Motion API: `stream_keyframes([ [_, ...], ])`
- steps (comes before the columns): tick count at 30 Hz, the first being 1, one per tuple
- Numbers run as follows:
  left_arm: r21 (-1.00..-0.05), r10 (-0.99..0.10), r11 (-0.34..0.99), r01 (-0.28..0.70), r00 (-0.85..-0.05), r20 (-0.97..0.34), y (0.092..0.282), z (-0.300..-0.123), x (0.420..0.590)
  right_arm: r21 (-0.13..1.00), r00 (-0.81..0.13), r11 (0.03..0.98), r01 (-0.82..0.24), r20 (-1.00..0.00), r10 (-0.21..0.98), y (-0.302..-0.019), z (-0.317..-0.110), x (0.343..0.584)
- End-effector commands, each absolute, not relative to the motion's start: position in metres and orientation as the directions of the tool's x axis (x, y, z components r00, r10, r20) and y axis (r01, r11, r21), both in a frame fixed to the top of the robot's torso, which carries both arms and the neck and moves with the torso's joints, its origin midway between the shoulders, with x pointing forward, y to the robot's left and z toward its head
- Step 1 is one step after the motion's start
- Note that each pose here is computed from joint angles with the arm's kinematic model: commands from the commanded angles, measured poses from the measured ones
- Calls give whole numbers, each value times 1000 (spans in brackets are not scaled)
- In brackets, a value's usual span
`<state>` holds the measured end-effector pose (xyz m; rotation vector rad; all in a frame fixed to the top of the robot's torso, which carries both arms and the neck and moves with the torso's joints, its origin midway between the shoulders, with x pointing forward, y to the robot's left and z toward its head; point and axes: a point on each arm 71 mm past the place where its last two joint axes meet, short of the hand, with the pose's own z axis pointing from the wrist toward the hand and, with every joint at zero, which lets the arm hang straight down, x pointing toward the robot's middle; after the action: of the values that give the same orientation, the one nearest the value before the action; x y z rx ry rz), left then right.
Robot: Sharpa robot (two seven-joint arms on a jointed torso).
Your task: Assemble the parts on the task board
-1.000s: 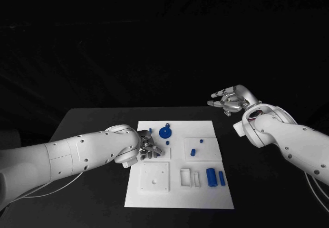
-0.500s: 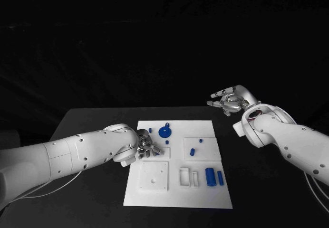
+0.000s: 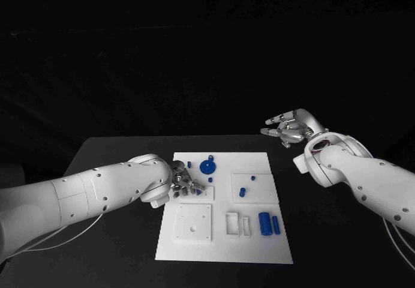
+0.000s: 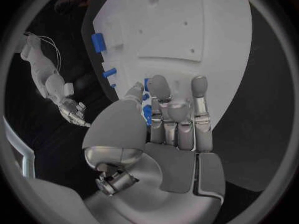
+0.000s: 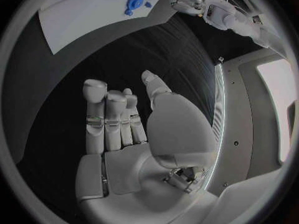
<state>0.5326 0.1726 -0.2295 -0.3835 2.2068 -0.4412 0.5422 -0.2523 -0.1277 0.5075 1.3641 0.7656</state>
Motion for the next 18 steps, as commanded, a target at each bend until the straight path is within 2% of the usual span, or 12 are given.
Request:
stream_keyframes([
  [1,-461,-437,878,-129,-608,-663,171,-228,532,723,17,663,-193,-673,739,-251,-129,542],
  [18,-469,-443,873,-132,-615,-652,172,-226,533,725,13,664,-186,-674,739,-252,-131,542],
])
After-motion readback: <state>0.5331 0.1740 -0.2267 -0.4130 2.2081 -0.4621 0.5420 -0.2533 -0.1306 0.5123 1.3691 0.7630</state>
